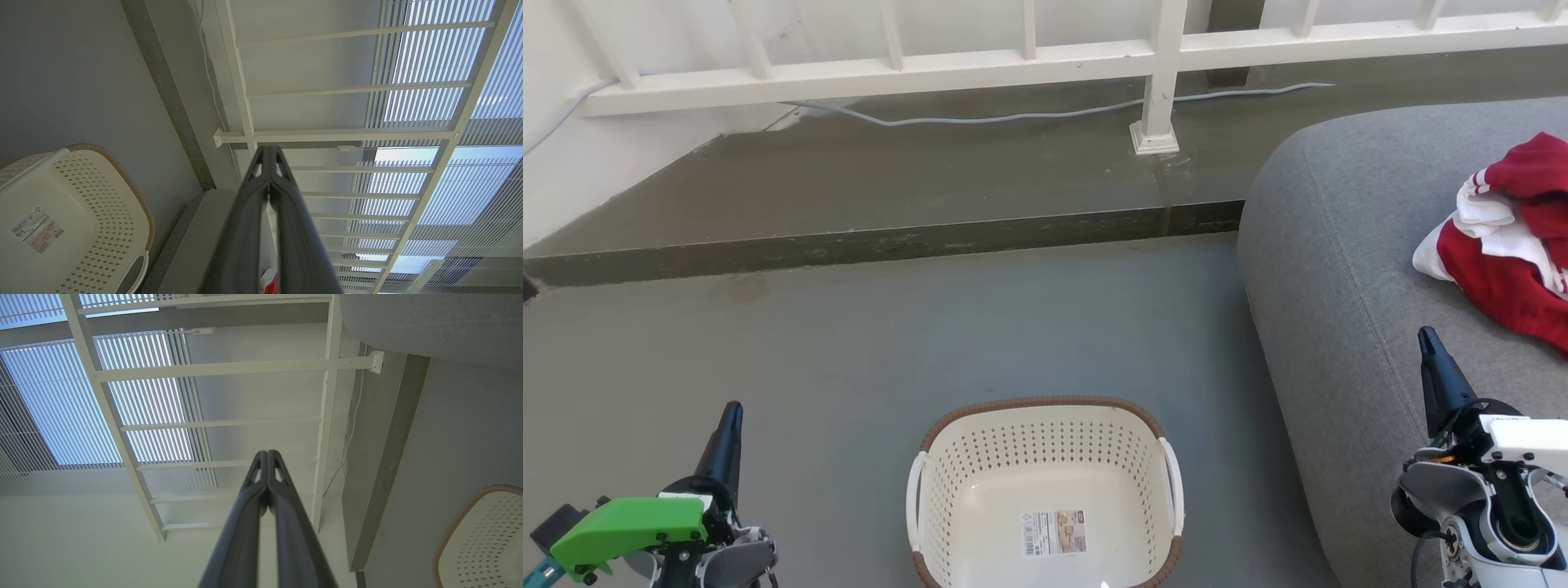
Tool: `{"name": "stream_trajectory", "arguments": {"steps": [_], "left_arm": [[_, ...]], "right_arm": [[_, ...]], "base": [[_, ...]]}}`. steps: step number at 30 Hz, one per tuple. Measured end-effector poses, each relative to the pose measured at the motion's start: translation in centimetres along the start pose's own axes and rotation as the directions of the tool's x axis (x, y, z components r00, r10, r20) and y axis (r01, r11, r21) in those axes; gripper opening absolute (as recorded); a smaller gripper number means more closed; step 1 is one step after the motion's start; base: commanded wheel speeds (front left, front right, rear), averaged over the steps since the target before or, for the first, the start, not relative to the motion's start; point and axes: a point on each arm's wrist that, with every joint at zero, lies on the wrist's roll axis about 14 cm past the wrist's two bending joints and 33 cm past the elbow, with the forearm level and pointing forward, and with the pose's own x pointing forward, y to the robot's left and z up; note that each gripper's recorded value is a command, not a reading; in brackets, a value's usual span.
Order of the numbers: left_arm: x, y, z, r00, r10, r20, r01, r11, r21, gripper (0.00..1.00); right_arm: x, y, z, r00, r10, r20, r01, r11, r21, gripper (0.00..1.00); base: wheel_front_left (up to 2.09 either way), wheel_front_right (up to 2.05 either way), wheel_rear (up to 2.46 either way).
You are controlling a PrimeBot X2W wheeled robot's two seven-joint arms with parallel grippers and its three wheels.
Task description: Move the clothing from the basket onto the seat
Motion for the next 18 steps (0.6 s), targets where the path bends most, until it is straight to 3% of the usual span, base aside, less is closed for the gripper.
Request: {"name": "stream_trajectory", "arguments": {"steps": [18], "left_arm": [[0.00,0.00,-0.03,1.000,-0.001,-0.003,0.001,1.000,-0.001,0.00]], "right_arm": [[0.00,0.01,-0.04,1.000,0.000,-0.001,0.000,1.000,0.000,0.00]], "base": [[0.00,0.00,0.00]]}}
